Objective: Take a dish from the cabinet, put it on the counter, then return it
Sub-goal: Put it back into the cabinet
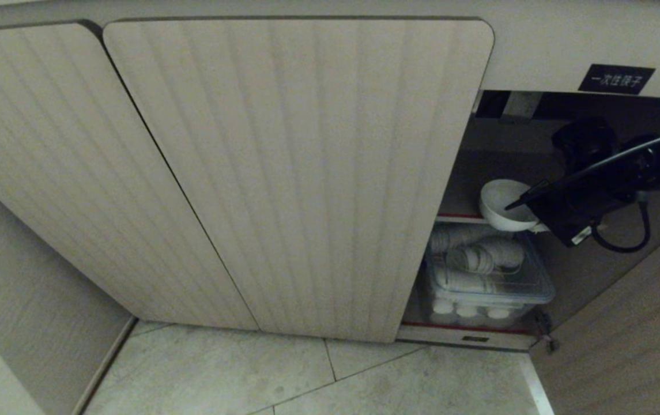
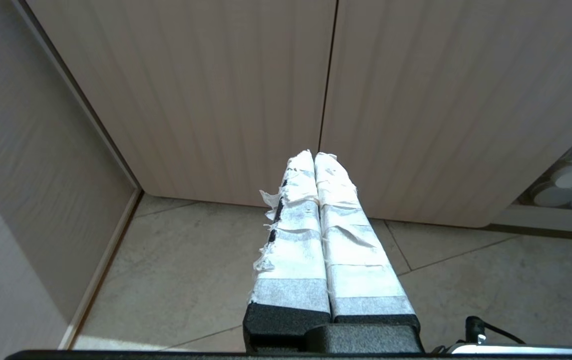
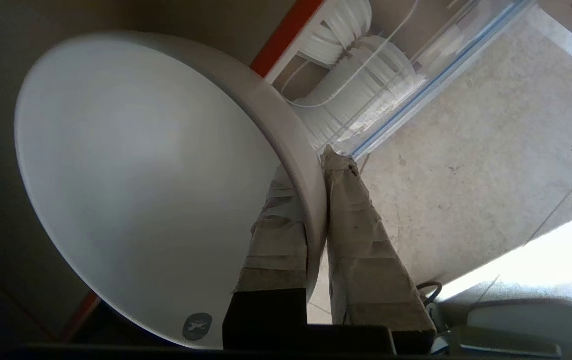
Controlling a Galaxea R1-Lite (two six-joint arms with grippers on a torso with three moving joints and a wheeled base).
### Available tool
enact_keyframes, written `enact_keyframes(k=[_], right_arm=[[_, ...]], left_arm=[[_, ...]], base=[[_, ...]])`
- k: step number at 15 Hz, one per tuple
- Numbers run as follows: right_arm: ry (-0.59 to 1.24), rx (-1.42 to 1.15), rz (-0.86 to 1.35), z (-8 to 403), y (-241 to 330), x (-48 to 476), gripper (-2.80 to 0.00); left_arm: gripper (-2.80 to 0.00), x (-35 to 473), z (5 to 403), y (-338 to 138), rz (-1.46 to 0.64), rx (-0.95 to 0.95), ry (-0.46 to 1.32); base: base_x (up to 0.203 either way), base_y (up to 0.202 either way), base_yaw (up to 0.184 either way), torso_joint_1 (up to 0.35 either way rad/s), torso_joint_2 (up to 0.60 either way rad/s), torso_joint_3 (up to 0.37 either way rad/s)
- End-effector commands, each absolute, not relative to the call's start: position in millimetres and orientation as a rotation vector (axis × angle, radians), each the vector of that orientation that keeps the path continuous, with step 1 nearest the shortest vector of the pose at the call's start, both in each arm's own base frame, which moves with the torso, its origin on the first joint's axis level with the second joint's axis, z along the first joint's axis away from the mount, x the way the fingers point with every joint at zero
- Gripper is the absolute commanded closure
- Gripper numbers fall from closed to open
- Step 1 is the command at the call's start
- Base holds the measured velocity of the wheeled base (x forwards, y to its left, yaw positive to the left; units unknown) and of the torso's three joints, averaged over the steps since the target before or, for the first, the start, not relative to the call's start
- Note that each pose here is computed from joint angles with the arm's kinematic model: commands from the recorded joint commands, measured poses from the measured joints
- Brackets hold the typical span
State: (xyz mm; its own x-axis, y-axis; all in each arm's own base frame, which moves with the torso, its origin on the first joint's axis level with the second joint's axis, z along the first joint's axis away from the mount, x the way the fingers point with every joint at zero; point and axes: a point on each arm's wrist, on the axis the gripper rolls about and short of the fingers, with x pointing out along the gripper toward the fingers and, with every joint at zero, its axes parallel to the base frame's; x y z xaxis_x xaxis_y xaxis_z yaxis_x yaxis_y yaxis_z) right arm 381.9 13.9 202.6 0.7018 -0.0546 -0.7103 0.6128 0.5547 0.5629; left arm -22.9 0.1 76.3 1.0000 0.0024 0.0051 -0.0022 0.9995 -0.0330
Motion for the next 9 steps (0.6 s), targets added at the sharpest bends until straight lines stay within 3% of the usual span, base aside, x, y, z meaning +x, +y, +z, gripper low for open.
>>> enact_keyframes(k=[1, 9], right_arm=[[0.706, 0.911, -0.444, 197.6, 13.6, 386.1, 0.00], [0.659, 0.924, -0.431, 206.1, 10.8, 395.6, 0.00]], left_arm=[[0.00, -22.8, 76.0, 0.2, 0.005, -0.034, -0.005], [0.00, -22.9, 76.4, 0.1, 0.003, -0.034, -0.006]], base=[[0.000, 0.000, 0.000, 0.000, 0.00, 0.000], [0.000, 0.000, 0.000, 0.000, 0.00, 0.000]])
